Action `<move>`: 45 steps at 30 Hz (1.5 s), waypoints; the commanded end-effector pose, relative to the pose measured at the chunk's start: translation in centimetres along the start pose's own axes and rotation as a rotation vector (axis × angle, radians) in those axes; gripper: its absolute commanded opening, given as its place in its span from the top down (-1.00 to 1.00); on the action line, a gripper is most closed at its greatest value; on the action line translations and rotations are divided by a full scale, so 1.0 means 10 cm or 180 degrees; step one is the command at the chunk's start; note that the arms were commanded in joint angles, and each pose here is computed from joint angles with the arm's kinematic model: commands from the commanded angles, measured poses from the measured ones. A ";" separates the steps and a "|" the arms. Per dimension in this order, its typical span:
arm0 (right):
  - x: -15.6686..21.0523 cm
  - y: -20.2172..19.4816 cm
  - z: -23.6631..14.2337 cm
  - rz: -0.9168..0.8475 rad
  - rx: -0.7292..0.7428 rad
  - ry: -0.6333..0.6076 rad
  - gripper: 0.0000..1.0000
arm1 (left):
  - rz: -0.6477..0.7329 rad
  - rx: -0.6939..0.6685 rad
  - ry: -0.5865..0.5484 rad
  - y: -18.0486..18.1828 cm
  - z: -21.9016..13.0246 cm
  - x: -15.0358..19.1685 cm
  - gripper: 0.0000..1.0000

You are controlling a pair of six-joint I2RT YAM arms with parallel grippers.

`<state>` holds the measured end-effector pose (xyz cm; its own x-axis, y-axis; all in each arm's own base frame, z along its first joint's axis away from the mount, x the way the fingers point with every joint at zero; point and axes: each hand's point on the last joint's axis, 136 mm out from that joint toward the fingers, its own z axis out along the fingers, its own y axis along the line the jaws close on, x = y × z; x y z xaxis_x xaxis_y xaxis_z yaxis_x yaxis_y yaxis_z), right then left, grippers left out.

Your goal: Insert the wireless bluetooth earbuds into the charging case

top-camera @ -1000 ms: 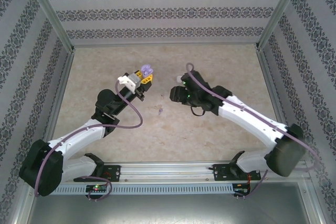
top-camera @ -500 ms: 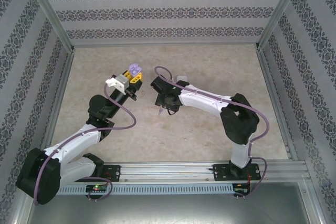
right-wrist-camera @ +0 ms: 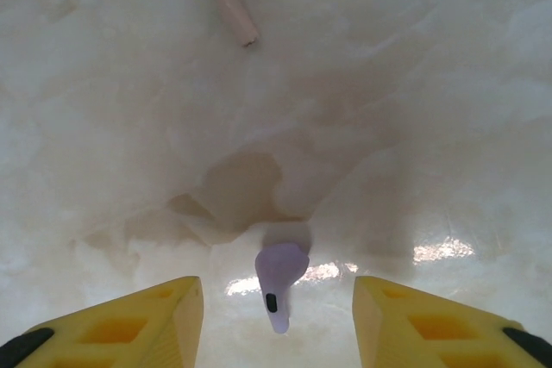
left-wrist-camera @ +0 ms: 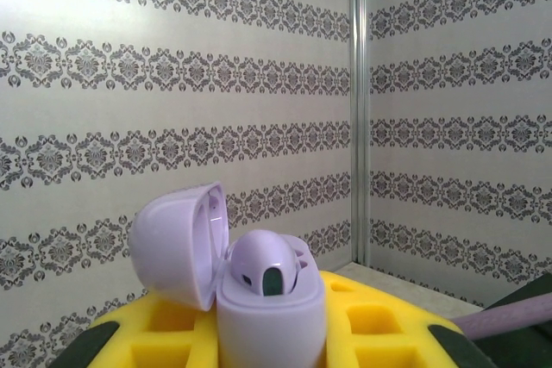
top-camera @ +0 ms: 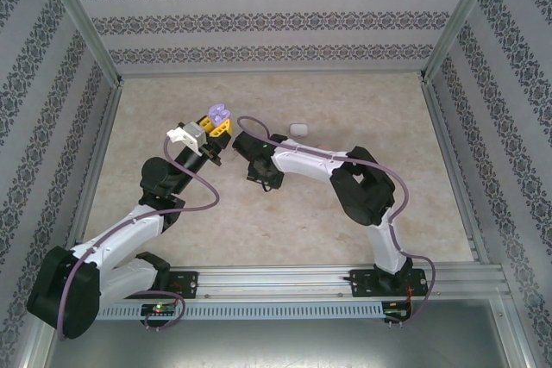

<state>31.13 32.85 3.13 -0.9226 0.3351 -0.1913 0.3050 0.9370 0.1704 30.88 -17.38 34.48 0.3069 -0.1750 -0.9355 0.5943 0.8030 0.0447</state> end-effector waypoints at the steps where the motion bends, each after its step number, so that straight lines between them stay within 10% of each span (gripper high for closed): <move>1: 0.04 -0.01 0.04 -0.0003 0.0097 0.0036 0.07 | -0.0002 0.0034 -0.0229 0.00 -0.04 -0.19 1.00; 45: -0.03 0.02 0.00 -0.0284 0.0161 -0.0114 0.57 | 0.0006 0.0049 -0.0143 0.00 -0.03 -0.14 1.00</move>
<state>31.16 32.73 1.57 -0.9461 0.2681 -0.1817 0.2599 0.9633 0.0679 30.83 -17.44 34.32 0.2985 -0.1819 -0.9369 0.6005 0.7988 0.0363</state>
